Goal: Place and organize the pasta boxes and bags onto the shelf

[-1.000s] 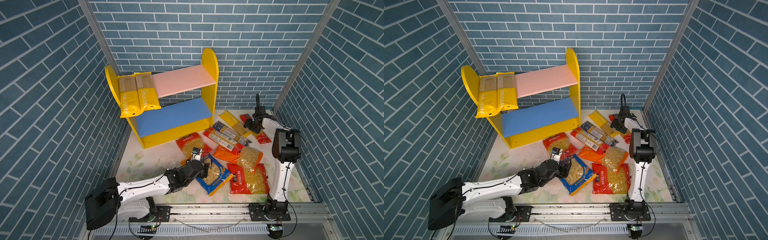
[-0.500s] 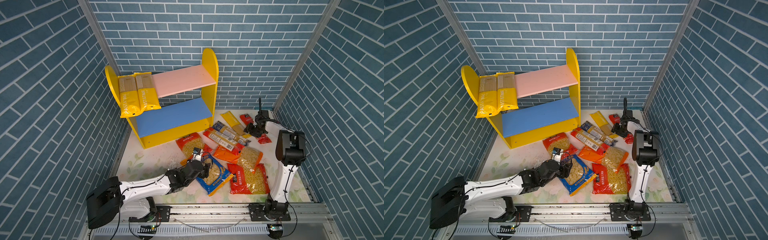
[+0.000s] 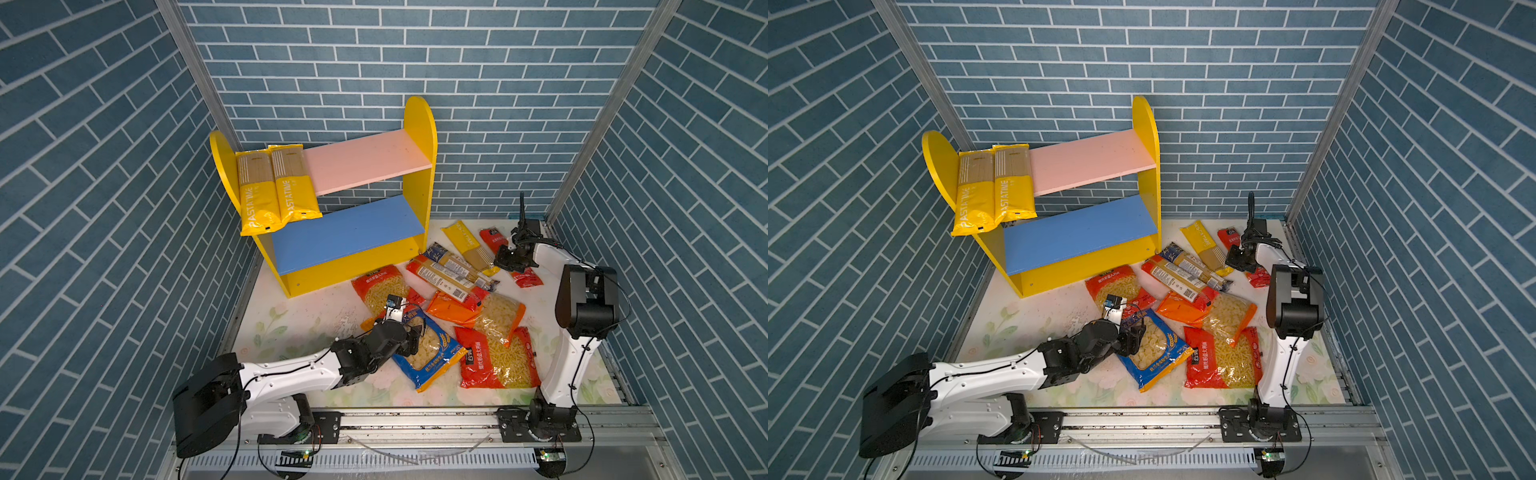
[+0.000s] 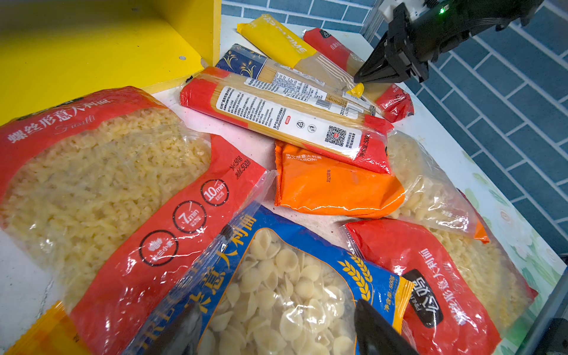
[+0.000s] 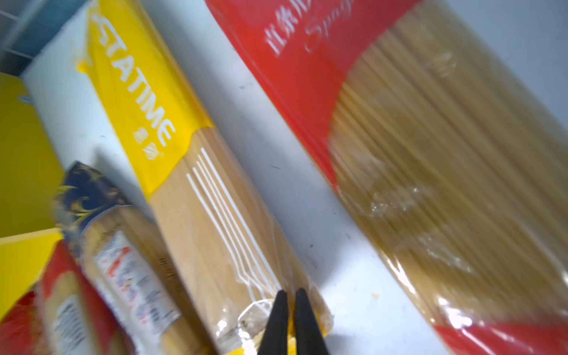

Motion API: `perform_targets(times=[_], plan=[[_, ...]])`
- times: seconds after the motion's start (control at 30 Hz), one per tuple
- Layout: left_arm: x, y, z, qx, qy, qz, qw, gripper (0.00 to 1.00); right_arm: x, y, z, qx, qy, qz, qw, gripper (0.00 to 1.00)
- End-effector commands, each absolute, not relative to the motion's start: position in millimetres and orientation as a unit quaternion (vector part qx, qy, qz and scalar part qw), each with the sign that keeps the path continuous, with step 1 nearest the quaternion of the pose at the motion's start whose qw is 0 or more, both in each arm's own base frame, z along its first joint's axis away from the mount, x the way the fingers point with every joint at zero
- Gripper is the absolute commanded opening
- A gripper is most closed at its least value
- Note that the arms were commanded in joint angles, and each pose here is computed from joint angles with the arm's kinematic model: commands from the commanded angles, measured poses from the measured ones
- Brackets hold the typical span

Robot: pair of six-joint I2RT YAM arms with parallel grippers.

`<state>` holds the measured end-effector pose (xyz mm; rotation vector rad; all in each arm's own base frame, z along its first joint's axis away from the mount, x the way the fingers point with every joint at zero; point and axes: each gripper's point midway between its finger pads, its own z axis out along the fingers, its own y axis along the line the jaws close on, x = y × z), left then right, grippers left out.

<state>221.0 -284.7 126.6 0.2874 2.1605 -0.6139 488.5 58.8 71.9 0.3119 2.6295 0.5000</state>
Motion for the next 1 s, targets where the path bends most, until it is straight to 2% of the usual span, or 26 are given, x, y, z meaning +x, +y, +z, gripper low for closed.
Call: perform_targets(times=[0.0, 0.2, 0.3, 0.43, 0.57, 0.67, 0.8, 0.97], plan=[[219.4, -282.7, 121.1, 0.112, 0.866, -0.244, 0.422, 0.79, 477.1, 89.8, 115.2, 0.102, 0.935, 0.245, 0.234, 0.02], [219.2, -283.4, 120.8, 0.113, 0.866, -0.245, 0.420, 0.79, 474.8, 97.1, 163.4, 0.100, 0.915, 0.276, 0.277, 0.00], [219.6, -284.7, 121.2, 0.113, 0.866, -0.246, 0.421, 0.79, 474.2, 94.2, 168.0, 0.103, 0.916, 0.267, 0.282, 0.00], [219.6, -287.1, 121.1, 0.114, 0.866, -0.250, 0.419, 0.79, 476.6, 82.5, 137.2, 0.123, 0.925, 0.253, 0.254, 0.15], [219.4, -287.0, 123.6, 0.112, 0.865, -0.252, 0.419, 0.79, 474.0, 65.7, 109.2, 0.163, 0.930, 0.226, 0.239, 0.38], [219.9, -288.5, 124.6, 0.118, 0.865, -0.249, 0.419, 0.79, 468.7, 62.1, 94.4, 0.202, 0.922, 0.237, 0.229, 0.49], [220.9, -293.3, 123.7, 0.123, 0.865, -0.249, 0.417, 0.79, 454.5, 46.4, 72.2, 0.263, 0.911, 0.222, 0.227, 0.54], [219.9, -295.2, 118.2, 0.120, 0.867, -0.255, 0.411, 0.79, 447.9, 47.2, 50.4, 0.316, 0.884, 0.268, 0.216, 0.58]])
